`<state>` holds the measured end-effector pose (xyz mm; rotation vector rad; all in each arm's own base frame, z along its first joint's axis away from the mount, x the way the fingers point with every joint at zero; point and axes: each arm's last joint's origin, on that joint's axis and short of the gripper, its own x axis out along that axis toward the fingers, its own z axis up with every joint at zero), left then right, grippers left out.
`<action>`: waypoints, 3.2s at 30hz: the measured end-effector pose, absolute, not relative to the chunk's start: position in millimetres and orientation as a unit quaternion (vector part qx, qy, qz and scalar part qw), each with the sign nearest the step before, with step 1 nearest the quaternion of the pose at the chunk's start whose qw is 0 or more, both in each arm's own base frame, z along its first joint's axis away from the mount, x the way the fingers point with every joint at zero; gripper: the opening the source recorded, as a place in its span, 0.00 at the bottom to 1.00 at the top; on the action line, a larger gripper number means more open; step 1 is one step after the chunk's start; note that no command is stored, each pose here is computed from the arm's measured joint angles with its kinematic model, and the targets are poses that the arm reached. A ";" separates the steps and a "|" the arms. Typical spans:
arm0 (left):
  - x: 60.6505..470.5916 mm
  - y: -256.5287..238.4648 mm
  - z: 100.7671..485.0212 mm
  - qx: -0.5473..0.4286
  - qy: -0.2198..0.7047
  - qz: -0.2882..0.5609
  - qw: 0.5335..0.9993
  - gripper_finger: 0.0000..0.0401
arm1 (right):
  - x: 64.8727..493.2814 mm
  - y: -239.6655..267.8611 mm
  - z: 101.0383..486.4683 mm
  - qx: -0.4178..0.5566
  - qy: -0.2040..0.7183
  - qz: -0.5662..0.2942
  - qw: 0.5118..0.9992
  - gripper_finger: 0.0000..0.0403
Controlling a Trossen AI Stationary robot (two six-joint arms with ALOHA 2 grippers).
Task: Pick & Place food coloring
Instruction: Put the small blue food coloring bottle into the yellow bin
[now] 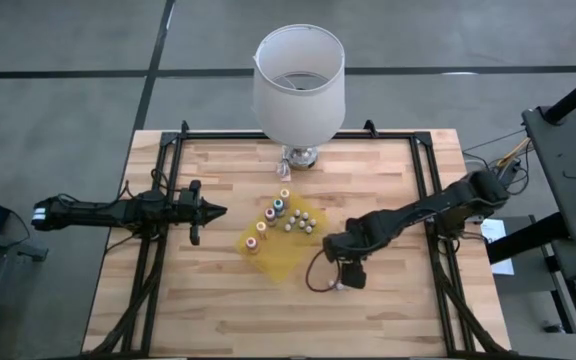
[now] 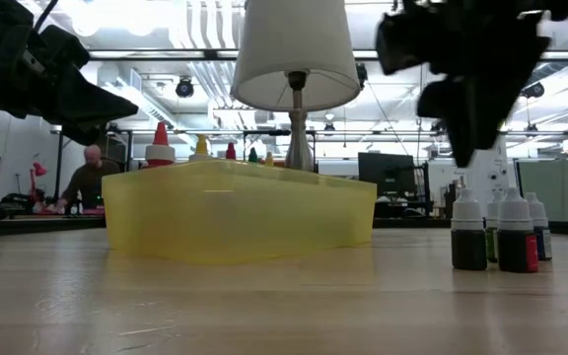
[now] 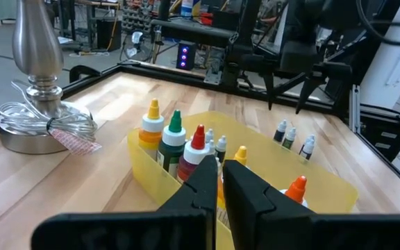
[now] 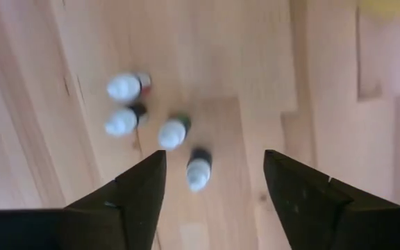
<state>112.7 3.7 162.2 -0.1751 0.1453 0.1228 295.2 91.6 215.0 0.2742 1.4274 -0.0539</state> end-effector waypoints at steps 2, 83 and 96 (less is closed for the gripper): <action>112.7 3.8 162.3 -0.087 0.072 0.061 0.992 0.00 | 288.2 94.8 212.0 0.121 0.658 -0.023 0.743 0.61; 112.7 3.7 162.3 -0.087 0.072 0.061 0.992 0.00 | 274.1 113.3 153.9 0.195 0.659 -0.131 0.714 0.40; 112.7 3.7 162.3 -0.087 0.072 0.061 0.992 0.00 | 277.2 109.7 157.5 0.195 0.661 -0.122 0.714 0.16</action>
